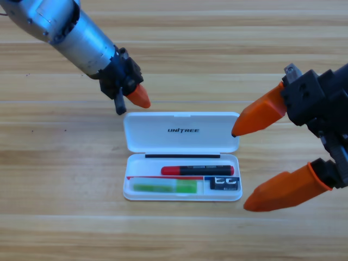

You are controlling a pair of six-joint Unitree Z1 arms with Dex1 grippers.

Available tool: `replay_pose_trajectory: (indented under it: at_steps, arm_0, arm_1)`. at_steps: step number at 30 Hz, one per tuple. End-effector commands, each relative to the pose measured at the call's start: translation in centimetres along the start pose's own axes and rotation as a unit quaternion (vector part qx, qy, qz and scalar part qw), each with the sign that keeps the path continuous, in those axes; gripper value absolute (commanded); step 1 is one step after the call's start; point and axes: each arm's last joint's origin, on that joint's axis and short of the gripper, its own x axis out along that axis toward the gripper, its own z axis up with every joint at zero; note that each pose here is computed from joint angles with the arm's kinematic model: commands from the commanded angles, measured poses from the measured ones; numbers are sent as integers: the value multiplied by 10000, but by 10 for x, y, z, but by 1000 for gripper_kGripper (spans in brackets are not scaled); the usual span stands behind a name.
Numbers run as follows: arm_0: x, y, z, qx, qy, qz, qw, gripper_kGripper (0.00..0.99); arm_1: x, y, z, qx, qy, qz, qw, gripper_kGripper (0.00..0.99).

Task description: Clean up eraser and pencils

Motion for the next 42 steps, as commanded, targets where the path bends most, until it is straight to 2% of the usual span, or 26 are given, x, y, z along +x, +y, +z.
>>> replay_pose_trajectory:
  at_steps: [1,13,42]
  arm_0:
    - [33,-19,0,143,237,-433,9987,0]
    - [32,-34,6,209,442,-721,9962,0]
    - [-32,-70,22,465,238,-924,9944,0]
  arm_1:
    - [-9,7,-3,15,-198,31,9998,942]
    - [-10,7,-3,54,-213,33,9998,943]
    - [6,1,-5,158,-39,194,9997,943]
